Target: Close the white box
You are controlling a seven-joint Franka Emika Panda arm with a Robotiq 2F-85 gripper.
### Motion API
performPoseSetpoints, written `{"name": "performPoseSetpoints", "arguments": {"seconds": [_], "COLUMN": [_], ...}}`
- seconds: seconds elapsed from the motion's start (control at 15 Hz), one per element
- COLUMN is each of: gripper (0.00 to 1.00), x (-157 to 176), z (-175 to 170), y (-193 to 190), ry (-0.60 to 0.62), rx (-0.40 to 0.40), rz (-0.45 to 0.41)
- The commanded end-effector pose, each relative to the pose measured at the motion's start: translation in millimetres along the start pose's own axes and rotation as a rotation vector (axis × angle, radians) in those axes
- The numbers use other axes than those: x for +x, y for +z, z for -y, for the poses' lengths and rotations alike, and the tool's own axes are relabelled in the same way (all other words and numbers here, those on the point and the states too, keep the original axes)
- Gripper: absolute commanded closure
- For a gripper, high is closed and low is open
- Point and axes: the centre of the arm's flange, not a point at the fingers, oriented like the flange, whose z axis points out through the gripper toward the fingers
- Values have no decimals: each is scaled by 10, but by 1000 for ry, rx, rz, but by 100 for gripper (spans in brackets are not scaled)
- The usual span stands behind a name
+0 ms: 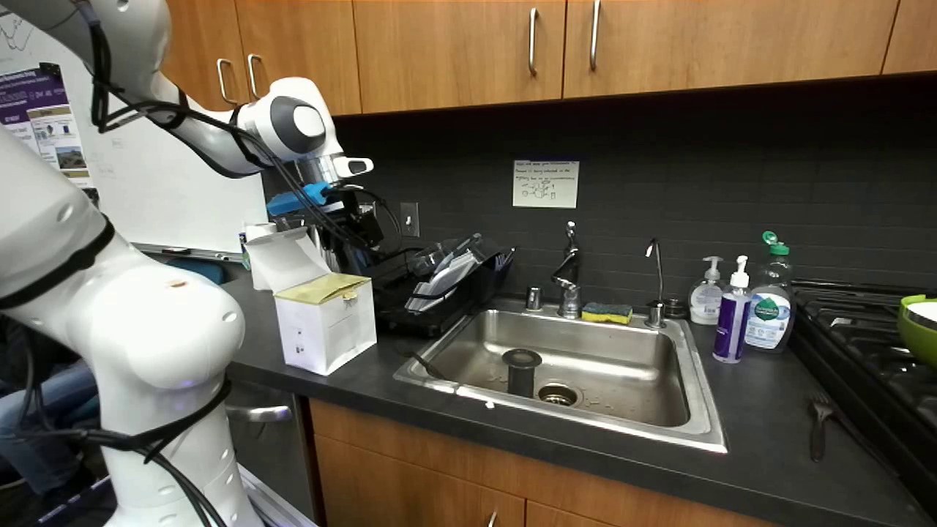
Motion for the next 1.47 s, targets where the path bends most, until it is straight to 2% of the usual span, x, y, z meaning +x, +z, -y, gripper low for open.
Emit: {"name": "performPoseSetpoints", "arguments": {"seconds": [0.0,0.8,1.4], "gripper": [0,0,0], "x": [0,-30,-55], "z": [0,46,93], "y": [0,-74,-368], "ry": [0,-11,-42], "rx": [0,7,16], "rz": [0,21,59]}}
